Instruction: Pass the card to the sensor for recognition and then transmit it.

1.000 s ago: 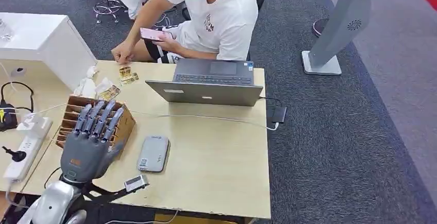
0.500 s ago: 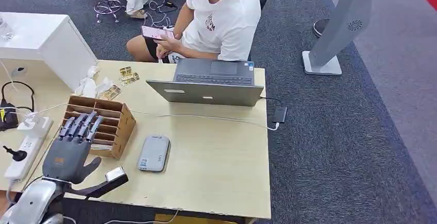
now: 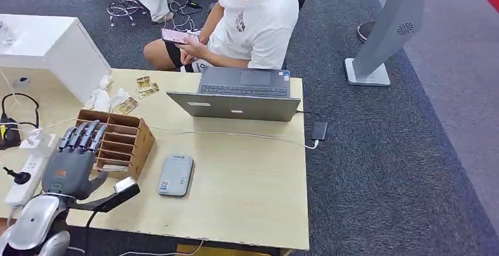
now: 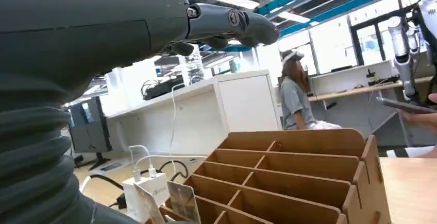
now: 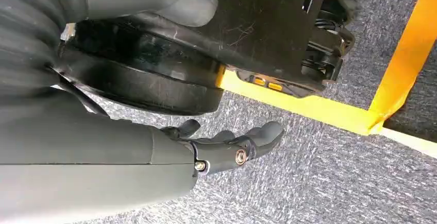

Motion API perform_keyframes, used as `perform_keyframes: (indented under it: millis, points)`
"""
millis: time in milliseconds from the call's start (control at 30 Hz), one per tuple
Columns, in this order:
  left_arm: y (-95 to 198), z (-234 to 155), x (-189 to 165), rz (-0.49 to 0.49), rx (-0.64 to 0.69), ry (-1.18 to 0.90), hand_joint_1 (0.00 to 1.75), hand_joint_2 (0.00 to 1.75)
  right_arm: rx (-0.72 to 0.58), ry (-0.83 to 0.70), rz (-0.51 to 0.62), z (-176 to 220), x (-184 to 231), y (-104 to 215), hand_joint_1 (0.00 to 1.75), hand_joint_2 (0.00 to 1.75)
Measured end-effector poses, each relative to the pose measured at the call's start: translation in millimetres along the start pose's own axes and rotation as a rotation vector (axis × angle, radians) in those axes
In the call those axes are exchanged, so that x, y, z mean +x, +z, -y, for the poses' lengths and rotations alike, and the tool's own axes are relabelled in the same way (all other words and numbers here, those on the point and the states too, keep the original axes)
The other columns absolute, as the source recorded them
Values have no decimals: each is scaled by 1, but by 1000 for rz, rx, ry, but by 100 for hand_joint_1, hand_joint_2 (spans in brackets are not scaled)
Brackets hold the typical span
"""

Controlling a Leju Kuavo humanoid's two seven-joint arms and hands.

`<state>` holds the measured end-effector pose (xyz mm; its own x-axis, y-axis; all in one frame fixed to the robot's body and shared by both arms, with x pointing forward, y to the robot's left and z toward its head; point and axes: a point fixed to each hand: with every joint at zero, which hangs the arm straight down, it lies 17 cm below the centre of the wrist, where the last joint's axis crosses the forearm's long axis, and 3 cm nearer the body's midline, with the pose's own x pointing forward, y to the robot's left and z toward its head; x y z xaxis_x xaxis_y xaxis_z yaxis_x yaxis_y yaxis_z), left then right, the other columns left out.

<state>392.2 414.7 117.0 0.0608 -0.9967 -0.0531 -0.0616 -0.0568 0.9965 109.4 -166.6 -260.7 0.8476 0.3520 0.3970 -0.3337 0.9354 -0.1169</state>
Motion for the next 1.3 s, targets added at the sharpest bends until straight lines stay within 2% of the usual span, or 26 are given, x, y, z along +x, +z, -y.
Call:
perform_keyframes:
  millis: [300, 1300]
  points:
    - [-5, 14, -15, -42, -39, 13, 0, 175, 4, 2, -6, -1, 0, 0, 0, 175]
    - [3, 51, -21, -83, -147, 4, 0, 175, 9, 23, -11, -1, 0, 0, 0, 175]
